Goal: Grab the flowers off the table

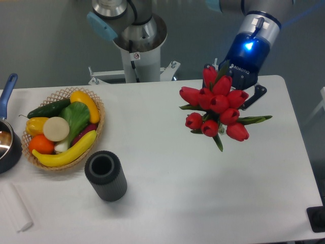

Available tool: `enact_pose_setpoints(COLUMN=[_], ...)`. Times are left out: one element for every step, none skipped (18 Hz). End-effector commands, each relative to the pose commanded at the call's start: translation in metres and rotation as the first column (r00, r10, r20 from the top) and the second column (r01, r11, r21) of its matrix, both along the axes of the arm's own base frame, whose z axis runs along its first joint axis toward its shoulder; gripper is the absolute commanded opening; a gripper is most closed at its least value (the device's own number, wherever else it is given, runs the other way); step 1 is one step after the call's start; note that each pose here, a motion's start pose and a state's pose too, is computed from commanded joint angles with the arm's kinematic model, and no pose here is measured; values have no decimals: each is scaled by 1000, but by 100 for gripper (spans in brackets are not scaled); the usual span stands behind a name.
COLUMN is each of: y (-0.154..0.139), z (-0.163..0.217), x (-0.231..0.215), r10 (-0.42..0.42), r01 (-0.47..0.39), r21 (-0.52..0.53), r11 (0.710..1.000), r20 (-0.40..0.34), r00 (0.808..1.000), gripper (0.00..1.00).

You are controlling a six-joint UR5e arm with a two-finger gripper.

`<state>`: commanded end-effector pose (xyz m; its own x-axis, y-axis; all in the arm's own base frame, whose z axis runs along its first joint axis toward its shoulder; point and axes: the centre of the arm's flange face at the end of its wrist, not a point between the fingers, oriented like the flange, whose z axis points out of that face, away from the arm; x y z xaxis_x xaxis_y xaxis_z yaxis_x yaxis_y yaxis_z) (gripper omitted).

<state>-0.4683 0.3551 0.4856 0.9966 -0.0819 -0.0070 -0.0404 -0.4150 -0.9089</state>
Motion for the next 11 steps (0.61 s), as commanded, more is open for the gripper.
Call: enact_pose_setpoints(y=[0, 0, 0, -1, -1, -1, 0, 0, 0, 0, 1], z=[0, 0, 0, 0, -1, -3, -2, -3, -3, -3, -3], x=[0, 0, 0, -1, 0, -1, 0, 1, 1, 1, 1], r10=[-1, -1, -1, 2, 1, 1, -1, -1, -1, -1, -2], r01=[1, 1, 1, -2, -1, -1, 1, 1, 1, 1, 2], r21=[0, 0, 0, 0, 0, -1, -1, -1, -1, -1, -1], r11=[1000, 1000, 1000, 1000, 1000, 1000, 1000, 1000, 1000, 1000, 1000], r20=[-1, -1, -1, 0, 0, 5, 3, 5, 5, 5, 5], r00=[1000, 1000, 1000, 1000, 1000, 1000, 1000, 1000, 1000, 1000, 1000], gripper=[41, 41, 41, 41, 41, 41, 41, 41, 41, 41, 41])
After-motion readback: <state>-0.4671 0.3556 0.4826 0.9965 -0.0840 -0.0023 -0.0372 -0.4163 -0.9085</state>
